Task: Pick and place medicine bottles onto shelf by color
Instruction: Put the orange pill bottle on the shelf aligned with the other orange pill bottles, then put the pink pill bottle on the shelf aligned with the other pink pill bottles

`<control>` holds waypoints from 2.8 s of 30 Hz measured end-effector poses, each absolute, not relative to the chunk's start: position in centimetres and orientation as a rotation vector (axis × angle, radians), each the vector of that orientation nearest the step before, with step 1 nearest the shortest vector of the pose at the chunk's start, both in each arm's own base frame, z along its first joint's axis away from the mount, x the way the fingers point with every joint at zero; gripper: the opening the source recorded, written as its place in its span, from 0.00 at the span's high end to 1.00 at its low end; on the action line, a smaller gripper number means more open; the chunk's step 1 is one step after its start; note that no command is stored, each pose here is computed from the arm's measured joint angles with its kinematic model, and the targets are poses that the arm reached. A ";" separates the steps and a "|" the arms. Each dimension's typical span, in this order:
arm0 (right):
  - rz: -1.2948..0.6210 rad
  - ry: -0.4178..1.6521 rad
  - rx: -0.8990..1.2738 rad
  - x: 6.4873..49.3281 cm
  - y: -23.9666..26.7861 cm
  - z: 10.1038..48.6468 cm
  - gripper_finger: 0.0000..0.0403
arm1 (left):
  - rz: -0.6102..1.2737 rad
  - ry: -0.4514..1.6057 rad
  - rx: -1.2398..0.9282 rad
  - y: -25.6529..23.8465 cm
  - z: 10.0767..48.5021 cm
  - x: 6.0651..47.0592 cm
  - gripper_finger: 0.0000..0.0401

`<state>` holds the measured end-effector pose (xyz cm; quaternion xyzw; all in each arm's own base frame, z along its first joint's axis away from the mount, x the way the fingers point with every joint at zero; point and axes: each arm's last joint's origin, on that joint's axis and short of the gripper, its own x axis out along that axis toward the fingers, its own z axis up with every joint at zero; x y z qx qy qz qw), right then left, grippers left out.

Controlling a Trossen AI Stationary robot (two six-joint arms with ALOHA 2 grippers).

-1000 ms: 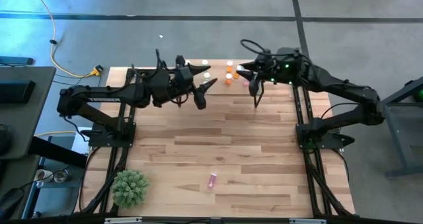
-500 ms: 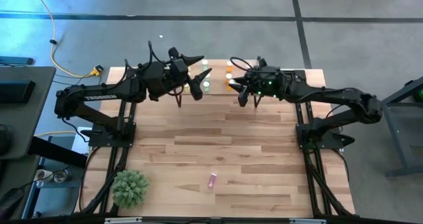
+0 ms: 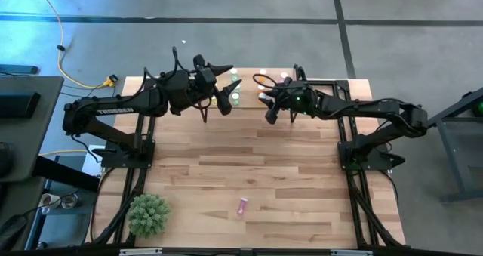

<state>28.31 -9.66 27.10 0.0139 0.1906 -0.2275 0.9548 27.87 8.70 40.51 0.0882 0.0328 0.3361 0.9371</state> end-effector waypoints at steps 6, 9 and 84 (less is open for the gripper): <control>-0.441 0.418 -0.025 28.8 -9.8 26.4 0.73 | 0.688 0.068 0.180 8.7 40.5 27.9 0.41; -0.442 0.439 -0.024 29.1 -9.9 25.8 0.73 | 0.690 0.068 0.180 8.7 40.5 27.9 0.41; -0.502 0.428 0.040 29.8 -10.0 36.1 0.60 | 0.602 0.419 -0.242 4.0 36.0 27.6 0.42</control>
